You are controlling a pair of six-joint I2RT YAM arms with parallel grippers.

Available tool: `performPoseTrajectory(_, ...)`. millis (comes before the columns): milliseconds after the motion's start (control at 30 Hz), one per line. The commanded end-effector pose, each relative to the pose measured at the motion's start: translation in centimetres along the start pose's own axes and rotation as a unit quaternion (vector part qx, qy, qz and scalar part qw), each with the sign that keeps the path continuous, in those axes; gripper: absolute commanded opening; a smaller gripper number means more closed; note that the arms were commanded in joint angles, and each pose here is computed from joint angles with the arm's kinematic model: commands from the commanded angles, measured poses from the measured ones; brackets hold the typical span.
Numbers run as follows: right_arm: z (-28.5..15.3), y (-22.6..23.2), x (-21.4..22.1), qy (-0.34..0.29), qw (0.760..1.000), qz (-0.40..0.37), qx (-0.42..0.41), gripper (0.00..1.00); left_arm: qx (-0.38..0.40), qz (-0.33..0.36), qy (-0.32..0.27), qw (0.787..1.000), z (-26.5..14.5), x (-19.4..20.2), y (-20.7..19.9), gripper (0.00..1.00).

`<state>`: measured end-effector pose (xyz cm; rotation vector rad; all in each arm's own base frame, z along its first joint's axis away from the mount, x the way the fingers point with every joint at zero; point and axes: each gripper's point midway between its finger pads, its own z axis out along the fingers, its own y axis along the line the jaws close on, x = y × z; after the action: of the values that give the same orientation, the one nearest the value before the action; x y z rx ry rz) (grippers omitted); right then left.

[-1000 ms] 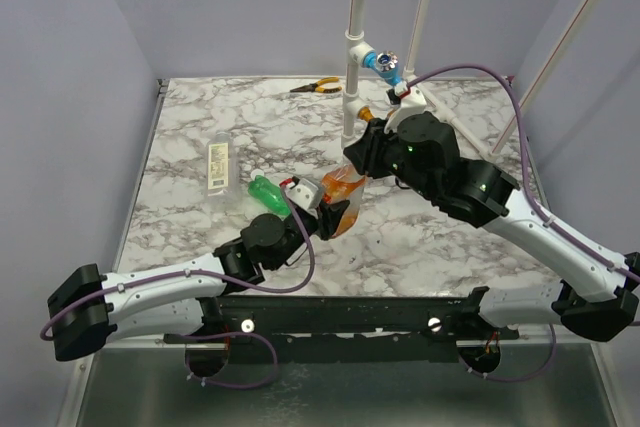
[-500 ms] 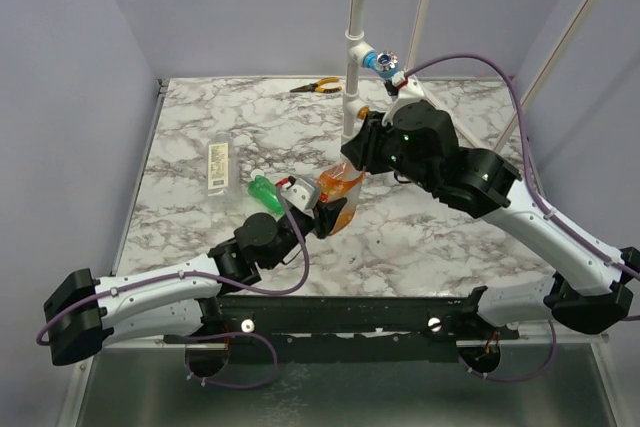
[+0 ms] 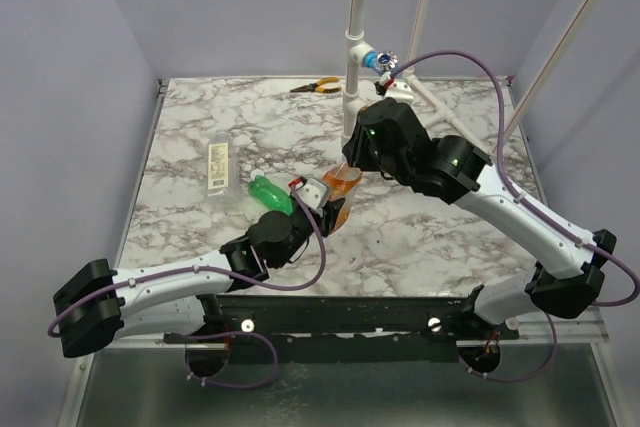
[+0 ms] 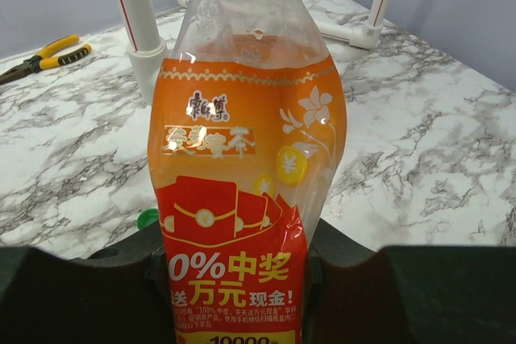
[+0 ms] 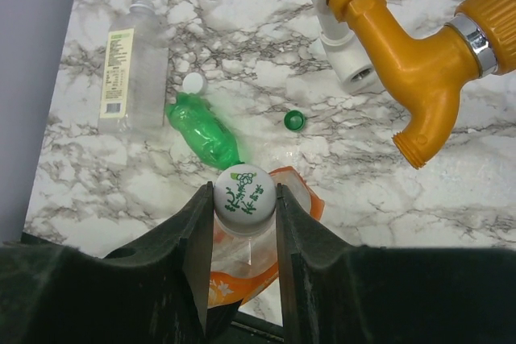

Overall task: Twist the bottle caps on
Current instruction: Screw the bottle cap onto the plastic bottle.

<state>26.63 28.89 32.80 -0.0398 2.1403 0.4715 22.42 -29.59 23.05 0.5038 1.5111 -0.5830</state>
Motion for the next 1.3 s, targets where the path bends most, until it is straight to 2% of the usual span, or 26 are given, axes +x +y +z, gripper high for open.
performPoseTrajectory(0, 1.1, 0.5, 6.1, 0.104, 0.994, -0.022, 0.009, 0.16, 0.069, -0.044, -0.201, 0.976, -0.6, -13.4, -3.0, 0.00)
performPoseTrajectory(433, 0.8, 2.2, 3.2, 0.064, 0.998, -0.012, -0.016, 0.21, 0.070, -0.047, -0.184, 0.979, -0.9, -11.5, -2.9, 0.00)
performPoseTrajectory(900, 0.7, 2.8, 2.6, 0.055, 0.998, -0.035, -0.014, 0.27, 0.053, -0.038, -0.154, 0.986, -0.7, -8.8, -2.2, 0.00)
performPoseTrajectory(1267, 0.4, 2.7, 2.2, 0.048, 0.998, -0.050, -0.004, 0.32, 0.050, -0.036, -0.149, 0.987, -0.7, -8.3, -2.0, 0.00)
